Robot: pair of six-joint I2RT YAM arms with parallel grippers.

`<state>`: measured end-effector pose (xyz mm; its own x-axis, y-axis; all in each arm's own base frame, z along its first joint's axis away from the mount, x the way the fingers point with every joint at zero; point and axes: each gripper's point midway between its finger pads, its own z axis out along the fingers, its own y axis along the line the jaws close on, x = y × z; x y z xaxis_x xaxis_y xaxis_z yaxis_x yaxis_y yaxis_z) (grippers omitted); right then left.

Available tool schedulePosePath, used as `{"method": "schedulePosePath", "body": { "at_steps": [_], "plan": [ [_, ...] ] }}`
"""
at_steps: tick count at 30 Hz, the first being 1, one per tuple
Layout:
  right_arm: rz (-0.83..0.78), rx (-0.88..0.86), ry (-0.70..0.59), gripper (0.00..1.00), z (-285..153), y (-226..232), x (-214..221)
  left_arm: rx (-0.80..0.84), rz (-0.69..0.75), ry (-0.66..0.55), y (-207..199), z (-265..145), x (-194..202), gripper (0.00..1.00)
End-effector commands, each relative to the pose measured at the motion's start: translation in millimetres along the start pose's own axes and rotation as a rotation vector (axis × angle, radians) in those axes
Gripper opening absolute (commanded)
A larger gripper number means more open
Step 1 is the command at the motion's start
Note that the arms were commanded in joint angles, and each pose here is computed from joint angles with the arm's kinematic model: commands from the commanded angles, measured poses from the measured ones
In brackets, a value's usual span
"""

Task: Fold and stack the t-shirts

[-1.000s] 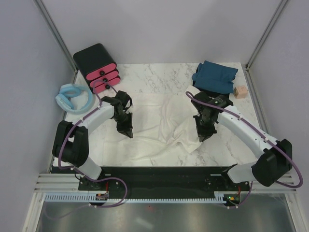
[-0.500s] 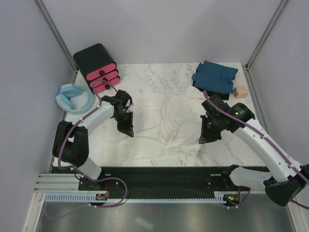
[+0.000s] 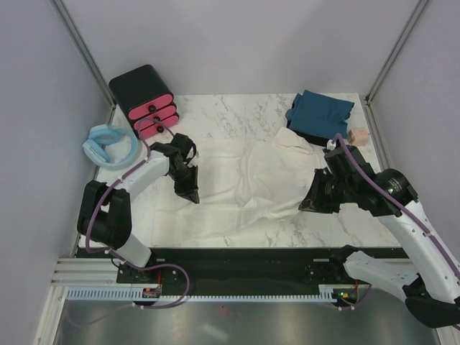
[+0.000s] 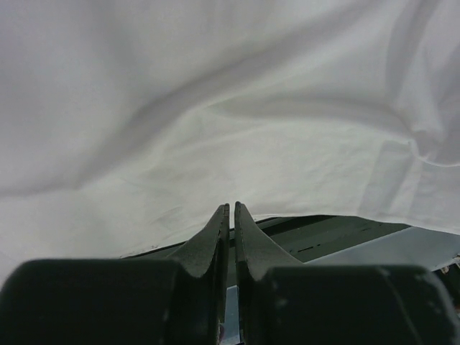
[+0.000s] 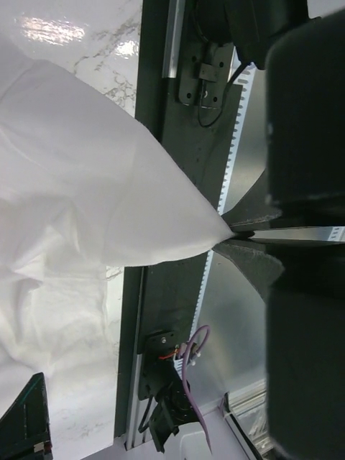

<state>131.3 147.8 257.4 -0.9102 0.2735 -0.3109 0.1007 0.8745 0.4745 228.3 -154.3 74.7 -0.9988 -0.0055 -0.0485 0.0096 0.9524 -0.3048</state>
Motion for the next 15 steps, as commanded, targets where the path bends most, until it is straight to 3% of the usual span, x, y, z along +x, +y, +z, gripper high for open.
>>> {"method": "schedulePosePath", "body": {
  "at_steps": [1, 8, 11, 15],
  "plan": [
    [0.051, 0.018, 0.104, 0.14, -12.8, -10.8, 29.2, 0.053, 0.052, -0.082, -15.3, -17.5, -16.3, 0.13],
    [0.117, -0.104, 0.088, 0.3, -39.2, 5.1, 36.9, 0.061, 0.055, -0.106, -19.0, -23.6, -18.9, 0.13],
    [0.119, -0.132, 0.075, 0.3, -46.5, 7.3, 38.3, 0.055, 0.056, -0.115, -17.8, -24.3, -19.6, 0.13],
    [0.021, -0.039, 0.043, 0.31, -30.1, -2.5, 23.2, 0.055, 0.057, -0.119, -17.9, -24.7, -19.0, 0.13]
  ]
}}
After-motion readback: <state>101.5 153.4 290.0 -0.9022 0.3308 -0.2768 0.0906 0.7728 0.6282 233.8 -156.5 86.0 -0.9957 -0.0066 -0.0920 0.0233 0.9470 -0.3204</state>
